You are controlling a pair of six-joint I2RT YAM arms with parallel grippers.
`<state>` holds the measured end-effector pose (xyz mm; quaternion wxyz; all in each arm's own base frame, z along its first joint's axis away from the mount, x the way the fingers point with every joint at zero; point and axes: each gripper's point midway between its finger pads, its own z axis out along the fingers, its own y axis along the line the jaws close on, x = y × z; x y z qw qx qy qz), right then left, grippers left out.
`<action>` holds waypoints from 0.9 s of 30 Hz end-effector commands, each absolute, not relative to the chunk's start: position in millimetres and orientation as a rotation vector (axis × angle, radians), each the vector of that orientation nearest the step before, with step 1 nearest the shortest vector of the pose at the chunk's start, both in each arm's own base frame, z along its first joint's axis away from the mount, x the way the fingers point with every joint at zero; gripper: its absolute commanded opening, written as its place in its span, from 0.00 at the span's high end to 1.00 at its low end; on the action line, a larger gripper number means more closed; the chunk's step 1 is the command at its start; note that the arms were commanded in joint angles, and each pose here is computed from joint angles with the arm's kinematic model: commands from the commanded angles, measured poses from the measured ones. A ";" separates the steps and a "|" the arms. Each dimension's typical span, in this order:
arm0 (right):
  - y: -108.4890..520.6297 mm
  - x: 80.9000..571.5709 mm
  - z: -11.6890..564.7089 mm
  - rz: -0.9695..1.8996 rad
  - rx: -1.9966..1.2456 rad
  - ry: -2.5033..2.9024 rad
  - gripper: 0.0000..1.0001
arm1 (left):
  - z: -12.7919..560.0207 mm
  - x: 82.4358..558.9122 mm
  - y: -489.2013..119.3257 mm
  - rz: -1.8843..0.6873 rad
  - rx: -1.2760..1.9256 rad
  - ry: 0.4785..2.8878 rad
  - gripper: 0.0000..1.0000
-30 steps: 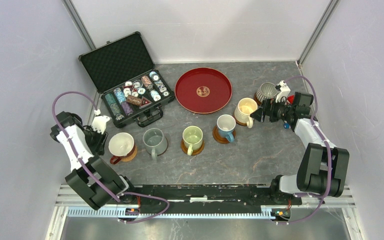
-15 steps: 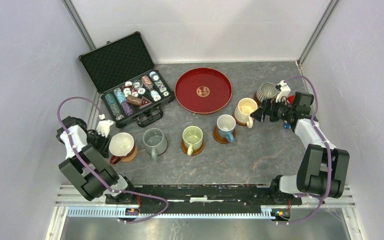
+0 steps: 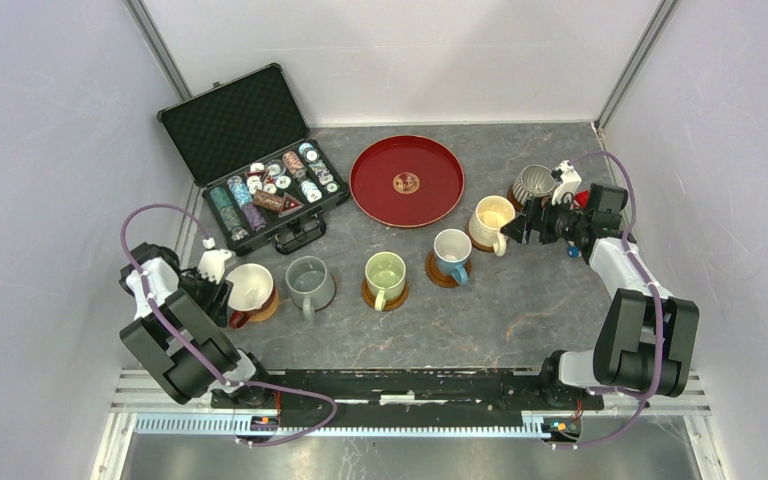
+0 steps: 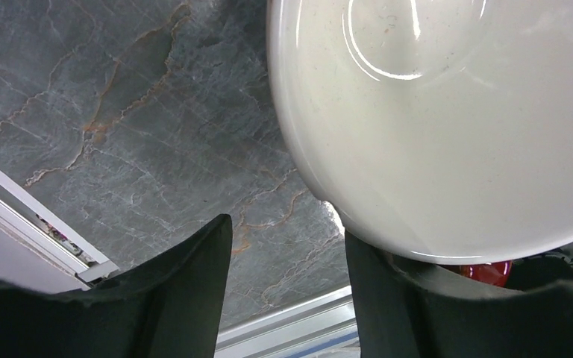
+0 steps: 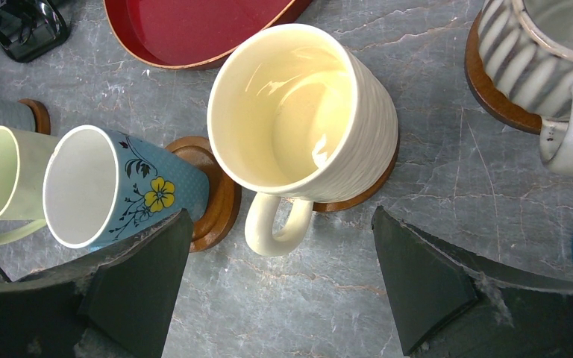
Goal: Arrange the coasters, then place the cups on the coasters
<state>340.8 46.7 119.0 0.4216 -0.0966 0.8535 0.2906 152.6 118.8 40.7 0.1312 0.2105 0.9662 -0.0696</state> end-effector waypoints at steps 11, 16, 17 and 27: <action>44.4 349.3 135.6 0.703 -0.286 2.084 0.02 | 58.4 142.7 95.6 -0.315 0.519 2.720 0.22; 44.4 349.0 135.8 0.703 -0.286 2.083 0.02 | 61.0 139.7 90.4 -0.330 0.547 2.708 0.20; 44.6 348.9 135.2 0.704 -0.286 2.085 0.02 | 61.5 138.7 89.9 -0.330 0.552 2.709 0.19; 45.0 348.5 136.5 0.705 -0.288 2.081 0.02 | 72.9 136.8 92.4 -0.311 0.548 2.724 0.10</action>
